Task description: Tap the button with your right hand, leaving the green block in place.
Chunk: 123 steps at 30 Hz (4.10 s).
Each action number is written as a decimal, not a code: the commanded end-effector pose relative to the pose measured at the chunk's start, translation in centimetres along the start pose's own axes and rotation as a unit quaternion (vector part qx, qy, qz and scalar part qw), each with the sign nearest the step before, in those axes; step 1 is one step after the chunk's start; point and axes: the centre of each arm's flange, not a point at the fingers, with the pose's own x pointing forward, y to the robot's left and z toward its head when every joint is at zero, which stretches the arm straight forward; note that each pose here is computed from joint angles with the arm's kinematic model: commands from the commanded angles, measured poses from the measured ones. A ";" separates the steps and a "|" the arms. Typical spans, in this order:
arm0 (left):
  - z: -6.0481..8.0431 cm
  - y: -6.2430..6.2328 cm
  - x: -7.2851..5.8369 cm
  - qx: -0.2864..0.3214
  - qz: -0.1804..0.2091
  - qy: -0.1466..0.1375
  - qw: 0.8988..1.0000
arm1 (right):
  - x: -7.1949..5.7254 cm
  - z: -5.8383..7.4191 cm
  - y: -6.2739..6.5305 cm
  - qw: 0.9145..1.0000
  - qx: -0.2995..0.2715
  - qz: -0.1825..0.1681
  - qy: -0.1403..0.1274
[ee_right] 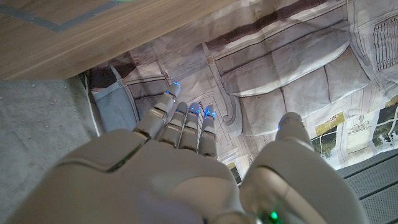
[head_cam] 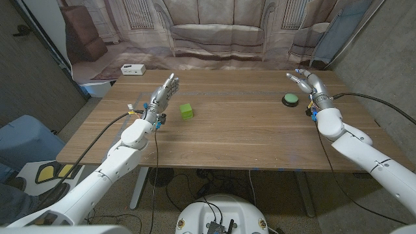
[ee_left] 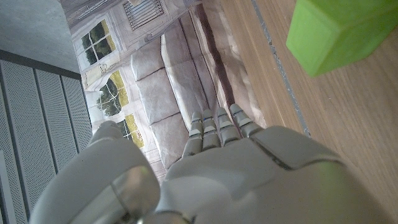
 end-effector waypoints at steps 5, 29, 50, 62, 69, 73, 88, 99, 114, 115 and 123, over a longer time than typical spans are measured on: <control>0.1 0.0 -0.6 0.001 0.002 0.007 1.000 | 0.2 0.1 -0.1 0.997 -0.069 0.007 0.016; 0.7 0.3 -1.1 0.000 0.013 0.001 1.000 | 1.4 0.6 0.0 0.982 -0.182 0.021 0.042; 0.9 0.3 -1.4 0.008 0.001 0.010 1.000 | 2.8 0.5 0.4 0.967 -0.241 0.048 0.067; 0.8 0.3 -1.3 0.009 0.001 0.015 1.000 | 3.2 -0.3 1.1 0.958 -0.264 0.071 0.089; 0.7 0.4 -1.3 0.009 0.002 0.018 1.000 | 3.4 -0.3 1.5 0.954 -0.273 0.085 0.094; 0.5 0.2 -1.3 0.008 -0.001 0.021 1.000 | 3.4 0.0 1.9 0.951 -0.278 0.095 0.093; 0.6 0.3 -1.7 0.007 0.006 0.023 1.000 | 3.8 -0.2 2.7 0.944 -0.291 0.120 0.101; 0.0 0.1 -1.7 -0.002 0.005 0.025 1.000 | 3.9 0.2 3.5 0.935 -0.311 0.142 0.099; -0.6 0.4 -2.4 -0.007 0.014 0.028 0.999 | 4.0 -0.2 3.7 0.926 -0.318 0.161 0.119; -0.7 0.4 -2.4 -0.008 0.015 0.029 0.999 | 4.0 -0.2 3.8 0.926 -0.319 0.163 0.120; -0.9 0.6 -2.4 -0.009 0.016 0.031 0.999 | 4.0 -0.3 4.0 0.922 -0.325 0.172 0.123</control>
